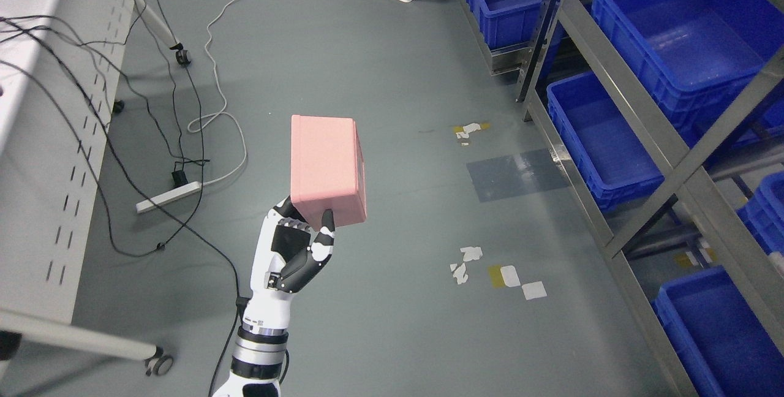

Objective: Place storage box into left shelf container
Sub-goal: 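Hold the pink box aloft in the left hand while turning toward the rack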

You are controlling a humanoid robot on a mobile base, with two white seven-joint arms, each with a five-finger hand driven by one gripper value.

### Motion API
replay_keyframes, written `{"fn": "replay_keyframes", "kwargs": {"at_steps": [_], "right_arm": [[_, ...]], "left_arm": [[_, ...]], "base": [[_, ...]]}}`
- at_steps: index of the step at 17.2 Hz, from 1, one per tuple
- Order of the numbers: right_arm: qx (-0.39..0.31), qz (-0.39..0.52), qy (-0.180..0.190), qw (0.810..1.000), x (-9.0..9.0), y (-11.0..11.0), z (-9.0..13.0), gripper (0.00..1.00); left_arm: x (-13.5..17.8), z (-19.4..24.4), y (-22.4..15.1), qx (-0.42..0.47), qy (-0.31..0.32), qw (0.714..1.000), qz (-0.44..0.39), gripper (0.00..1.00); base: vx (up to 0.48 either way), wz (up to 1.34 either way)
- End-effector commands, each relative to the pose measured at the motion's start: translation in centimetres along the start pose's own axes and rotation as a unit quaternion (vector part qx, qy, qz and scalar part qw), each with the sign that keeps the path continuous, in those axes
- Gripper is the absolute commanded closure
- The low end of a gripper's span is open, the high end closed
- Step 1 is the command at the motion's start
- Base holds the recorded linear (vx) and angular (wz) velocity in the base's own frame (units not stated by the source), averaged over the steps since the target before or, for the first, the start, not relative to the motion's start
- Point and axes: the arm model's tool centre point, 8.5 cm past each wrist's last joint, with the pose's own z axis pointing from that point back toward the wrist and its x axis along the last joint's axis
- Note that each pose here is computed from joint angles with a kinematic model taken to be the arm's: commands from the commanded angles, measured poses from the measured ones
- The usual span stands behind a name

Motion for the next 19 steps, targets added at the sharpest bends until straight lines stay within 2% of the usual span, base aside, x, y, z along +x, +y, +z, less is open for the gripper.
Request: {"fn": "replay_keyframes", "kwargs": {"at_steps": [1, 7, 10, 16, 19], "right_arm": [[-0.009, -0.002, -0.004, 1.000, 0.0, -1.1, -0.1, 0.00], [-0.009, -0.002, -0.004, 1.000, 0.0, -1.1, -0.1, 0.00], [-0.009, -0.002, -0.004, 1.000, 0.0, -1.1, -0.1, 0.00], [-0.009, -0.002, -0.004, 1.000, 0.0, -1.1, -0.1, 0.00], [-0.009, -0.002, -0.004, 1.000, 0.0, -1.1, -0.1, 0.00]], "left_arm": [[0.2, 1.6, 1.6, 0.018, 0.010, 1.000, -0.015, 0.94], [-0.6, 3.8, 0.9, 0.019, 0.029, 0.999, -0.007, 0.93], [-1.2, 5.3, -1.2, -0.034, 0.036, 0.999, 0.006, 0.93], [-1.5, 5.4, -2.5, -0.054, 0.038, 0.998, 0.016, 0.92], [-2.2, 6.1, -4.8, -0.085, 0.050, 0.994, 0.038, 0.92]], "base": [[0.529, -0.20], [0.550, -0.04], [0.659, 0.20], [0.637, 0.42], [0.605, 0.20]]}}
